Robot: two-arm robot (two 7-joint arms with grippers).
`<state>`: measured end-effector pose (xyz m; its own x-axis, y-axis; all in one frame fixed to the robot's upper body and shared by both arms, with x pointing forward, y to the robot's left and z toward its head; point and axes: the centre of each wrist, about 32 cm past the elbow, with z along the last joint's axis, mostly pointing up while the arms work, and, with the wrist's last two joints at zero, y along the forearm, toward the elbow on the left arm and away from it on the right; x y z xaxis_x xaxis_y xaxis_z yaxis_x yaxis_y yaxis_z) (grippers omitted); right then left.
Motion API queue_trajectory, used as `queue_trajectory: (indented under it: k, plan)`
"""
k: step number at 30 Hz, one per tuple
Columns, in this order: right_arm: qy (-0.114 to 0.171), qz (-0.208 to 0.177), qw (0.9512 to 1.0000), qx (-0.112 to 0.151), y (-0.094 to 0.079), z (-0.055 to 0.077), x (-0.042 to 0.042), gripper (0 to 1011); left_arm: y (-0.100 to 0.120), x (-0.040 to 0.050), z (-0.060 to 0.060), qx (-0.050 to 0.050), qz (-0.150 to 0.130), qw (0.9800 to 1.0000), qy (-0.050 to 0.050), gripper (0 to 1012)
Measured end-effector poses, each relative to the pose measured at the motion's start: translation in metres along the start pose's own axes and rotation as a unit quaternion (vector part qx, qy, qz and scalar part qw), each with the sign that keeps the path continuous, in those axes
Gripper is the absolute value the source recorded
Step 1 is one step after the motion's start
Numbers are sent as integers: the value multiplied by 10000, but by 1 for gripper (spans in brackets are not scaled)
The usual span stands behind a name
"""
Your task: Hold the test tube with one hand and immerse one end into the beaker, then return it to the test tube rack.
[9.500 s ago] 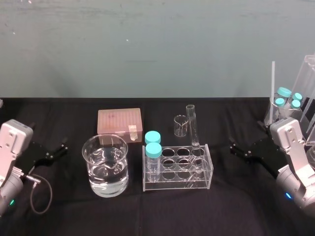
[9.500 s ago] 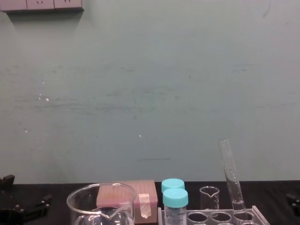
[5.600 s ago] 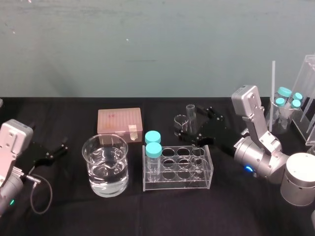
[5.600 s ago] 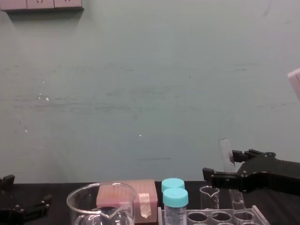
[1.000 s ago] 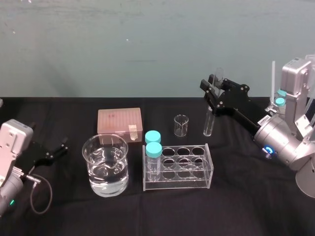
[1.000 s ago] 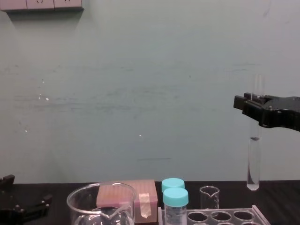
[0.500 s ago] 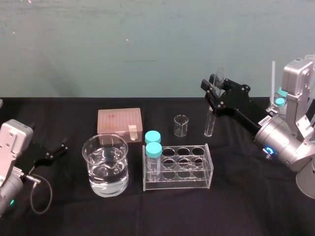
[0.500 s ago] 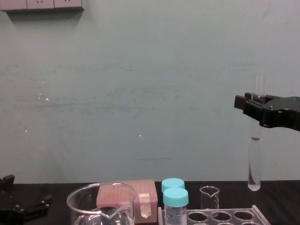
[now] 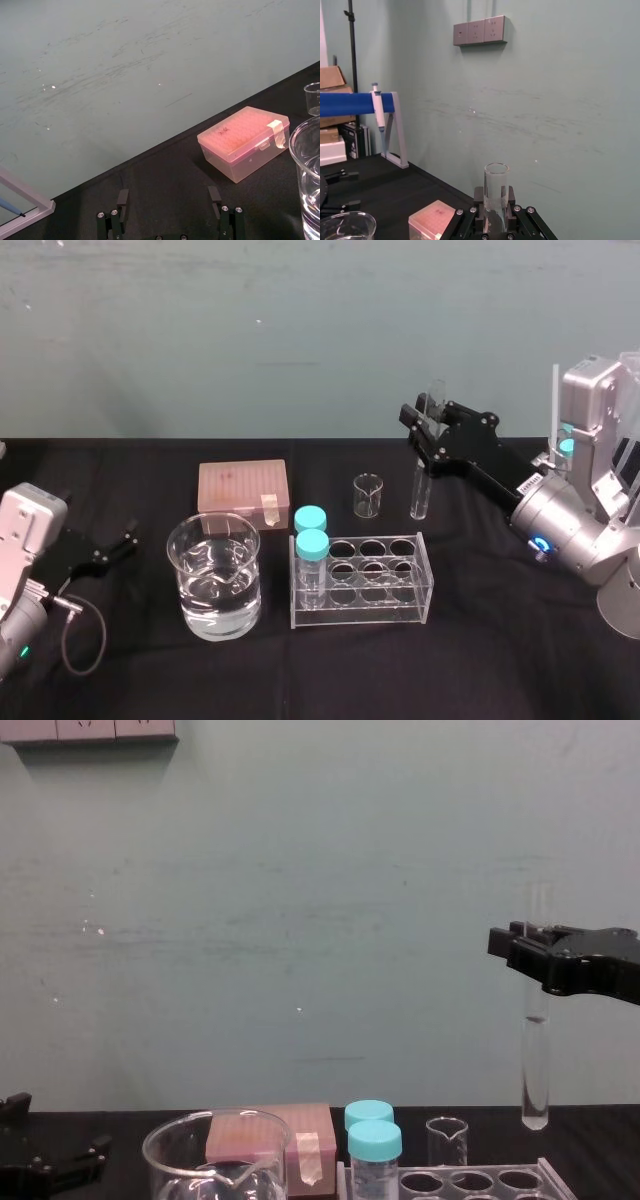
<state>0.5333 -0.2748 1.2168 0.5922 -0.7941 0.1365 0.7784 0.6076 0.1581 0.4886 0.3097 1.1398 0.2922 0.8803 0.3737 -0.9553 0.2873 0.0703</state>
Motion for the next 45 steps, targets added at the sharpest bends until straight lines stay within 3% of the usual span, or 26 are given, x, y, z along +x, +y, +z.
queue_trajectory:
  k: [25, 37, 45]
  plan:
    - [-81, 631, 9978, 200, 315, 85, 115, 244, 0, 0, 0, 0, 0, 10000, 0, 1000]
    - [-113, 1151, 9928, 315, 522, 90, 202, 244, 0, 0, 0, 0, 0, 10000, 0, 1000]
    - [-102, 1465, 9884, 389, 659, 86, 204, 244, 0, 0, 0, 0, -1, 10000, 0, 1000]
